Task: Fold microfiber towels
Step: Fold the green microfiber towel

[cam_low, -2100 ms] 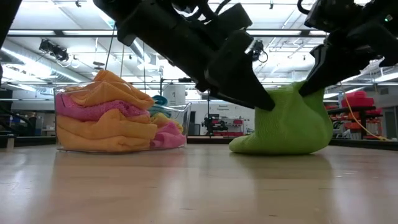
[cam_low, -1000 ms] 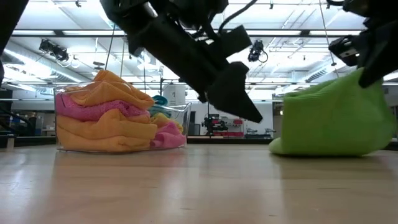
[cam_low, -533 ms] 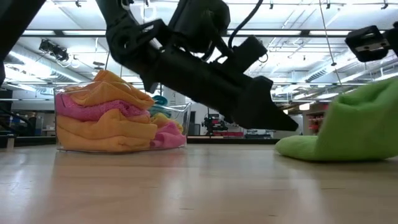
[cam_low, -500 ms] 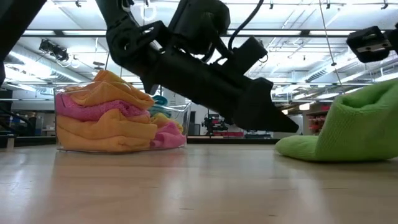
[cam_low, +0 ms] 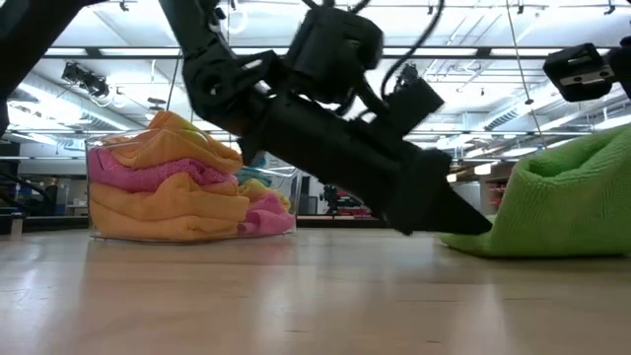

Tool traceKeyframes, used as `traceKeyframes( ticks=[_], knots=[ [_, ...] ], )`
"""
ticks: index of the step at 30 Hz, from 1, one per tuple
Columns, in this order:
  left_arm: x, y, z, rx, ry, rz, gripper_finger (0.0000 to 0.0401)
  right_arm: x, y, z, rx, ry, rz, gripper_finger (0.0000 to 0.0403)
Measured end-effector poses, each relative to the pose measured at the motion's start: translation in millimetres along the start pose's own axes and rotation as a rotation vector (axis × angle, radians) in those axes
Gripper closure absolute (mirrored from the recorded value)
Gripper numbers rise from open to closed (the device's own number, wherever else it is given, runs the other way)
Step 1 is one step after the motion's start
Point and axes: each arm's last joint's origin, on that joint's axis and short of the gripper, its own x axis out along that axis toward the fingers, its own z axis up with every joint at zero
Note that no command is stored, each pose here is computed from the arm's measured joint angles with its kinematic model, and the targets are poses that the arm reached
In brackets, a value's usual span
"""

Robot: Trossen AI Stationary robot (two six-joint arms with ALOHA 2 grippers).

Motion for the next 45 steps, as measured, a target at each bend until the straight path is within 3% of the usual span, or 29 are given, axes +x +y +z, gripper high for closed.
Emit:
traceKeyframes(
  ticks=[11, 17, 30, 45],
  knots=[
    [8.6, -2.3, -1.7, 0.044, 0.105, 0.001, 0.0292, -3.9, -5.3, -2.6, 0.144, 0.000, -0.073, 0.0393],
    [8.6, -2.3, -1.9, 0.047, 0.108, 0.001, 0.0293, -3.2, -24.9, -10.4, 0.301, 0.071, -0.218, 0.0393],
    [7.9, -4.6, -3.2, 0.047, 0.121, -0.002, 0.0294, 1.9, -60.8, -18.2, 0.495, 0.174, -0.357, 0.0393],
    [7.7, -4.8, -3.9, 0.037, 0.126, -0.003, 0.0294, 28.1, -85.3, -26.8, 0.492, 0.268, -0.411, 0.0389]
  ],
)
